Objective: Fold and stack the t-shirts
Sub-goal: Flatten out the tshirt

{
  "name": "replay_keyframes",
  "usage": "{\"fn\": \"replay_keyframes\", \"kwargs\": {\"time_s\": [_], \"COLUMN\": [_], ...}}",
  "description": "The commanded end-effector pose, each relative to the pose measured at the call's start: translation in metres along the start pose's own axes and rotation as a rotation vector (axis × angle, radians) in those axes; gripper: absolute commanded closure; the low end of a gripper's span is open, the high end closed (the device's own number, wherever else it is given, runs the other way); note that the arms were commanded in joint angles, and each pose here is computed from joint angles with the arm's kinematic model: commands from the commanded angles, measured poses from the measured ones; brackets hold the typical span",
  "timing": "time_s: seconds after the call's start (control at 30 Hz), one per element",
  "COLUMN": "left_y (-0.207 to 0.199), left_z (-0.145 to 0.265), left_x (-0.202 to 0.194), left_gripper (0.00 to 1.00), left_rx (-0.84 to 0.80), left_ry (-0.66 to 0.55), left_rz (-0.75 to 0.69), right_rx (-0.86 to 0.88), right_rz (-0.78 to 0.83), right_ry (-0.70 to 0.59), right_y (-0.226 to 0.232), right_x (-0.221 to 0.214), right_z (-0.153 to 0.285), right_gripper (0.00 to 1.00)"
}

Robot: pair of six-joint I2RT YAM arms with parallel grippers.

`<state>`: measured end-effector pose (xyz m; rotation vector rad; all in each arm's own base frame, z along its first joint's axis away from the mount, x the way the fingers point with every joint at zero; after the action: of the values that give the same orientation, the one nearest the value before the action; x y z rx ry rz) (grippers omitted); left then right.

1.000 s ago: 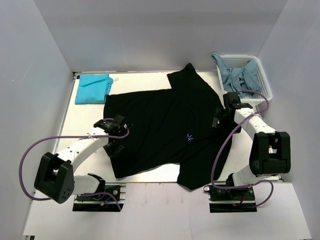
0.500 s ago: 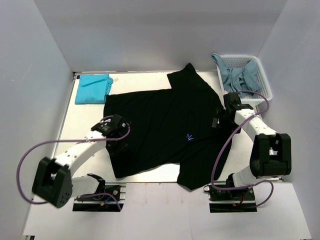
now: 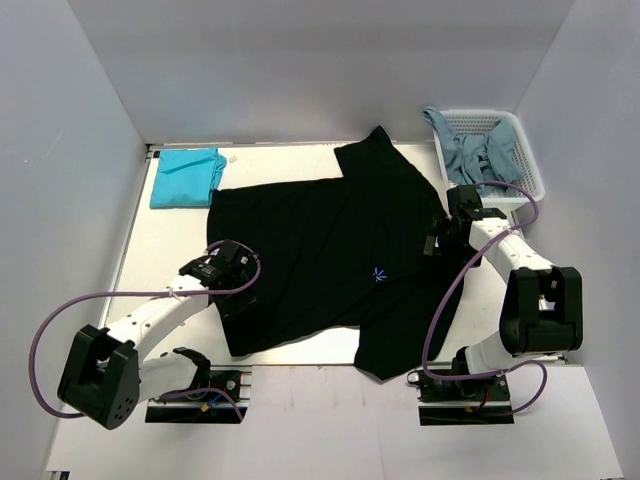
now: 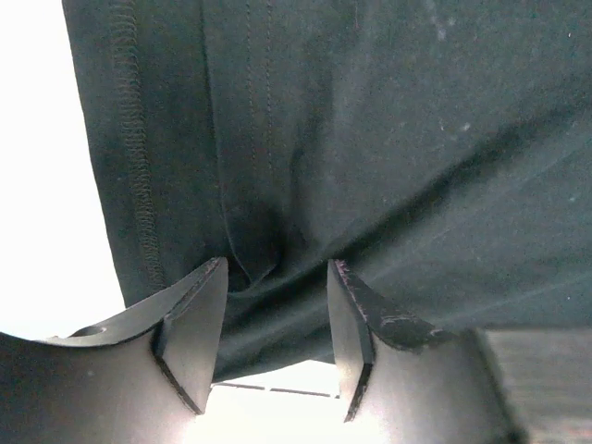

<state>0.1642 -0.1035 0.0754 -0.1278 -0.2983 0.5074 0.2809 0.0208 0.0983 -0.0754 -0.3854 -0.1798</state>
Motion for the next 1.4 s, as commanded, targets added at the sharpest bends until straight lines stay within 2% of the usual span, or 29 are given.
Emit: {"fn": "replay_keyframes", "kwargs": {"time_s": [0.0,0.23,0.57,0.67,0.77,0.8,0.83,0.93,1.03,1.13,1.2,1.37], "left_y": [0.0,0.007,0.017,0.013,0.016,0.012,0.013,0.012,0.022,0.029,0.045,0.062], "left_z": [0.003,-0.008,-0.013,-0.018,-0.017,-0.012,-0.01,0.011,0.03,0.049,0.051,0.05], "left_x": [0.006,-0.002,-0.011,-0.012,-0.009,-0.005,-0.003,0.009,0.016,0.014,0.003,-0.015], "left_gripper": [0.44,0.53,0.54,0.6,0.81,0.93,1.0,1.0,1.0,1.0,1.0,1.0], "left_rx": [0.012,0.027,0.028,-0.002,0.028,0.021,0.037,0.052,0.139,0.249,0.379,0.568], "left_ry": [-0.042,-0.017,-0.006,-0.011,-0.022,-0.04,-0.049,-0.105,-0.141,-0.105,-0.042,0.088], "left_rz": [0.004,0.001,0.009,0.021,0.03,0.032,0.058,0.094,0.133,0.192,0.189,0.208], "right_rx": [0.002,-0.014,-0.009,-0.012,-0.007,-0.005,-0.004,-0.005,-0.001,0.0,0.0,0.006], "right_rz": [-0.001,-0.004,-0.004,-0.006,-0.007,-0.004,-0.007,-0.002,-0.002,-0.003,-0.001,0.002], "right_ry": [-0.027,-0.017,-0.026,-0.017,-0.014,-0.012,-0.013,-0.013,-0.019,-0.025,-0.023,-0.023], "right_y": [-0.003,-0.004,-0.003,-0.004,-0.003,-0.003,-0.003,-0.003,-0.002,-0.003,-0.003,-0.002], "right_x": [0.001,0.0,0.002,0.0,0.0,-0.001,0.0,0.0,0.001,0.001,0.0,0.001], "right_z": [0.006,0.005,0.006,0.004,0.004,0.004,0.004,0.004,0.006,0.007,0.006,0.008], "right_gripper": [0.1,0.1,0.1,0.1,0.1,0.1,0.1,0.1,0.1,0.1,0.1,0.1]}}
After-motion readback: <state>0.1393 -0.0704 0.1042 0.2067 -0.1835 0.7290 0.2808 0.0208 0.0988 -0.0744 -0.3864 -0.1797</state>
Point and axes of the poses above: each gripper's point midway between its finger pads, its own z axis back along the fingers, its own y axis along the line the jaws close on, x = y × z, the point moved 4 cm from there along z, back along the fingers, and after that the axes turned 3 degrees about z, right-handed, at the moved point
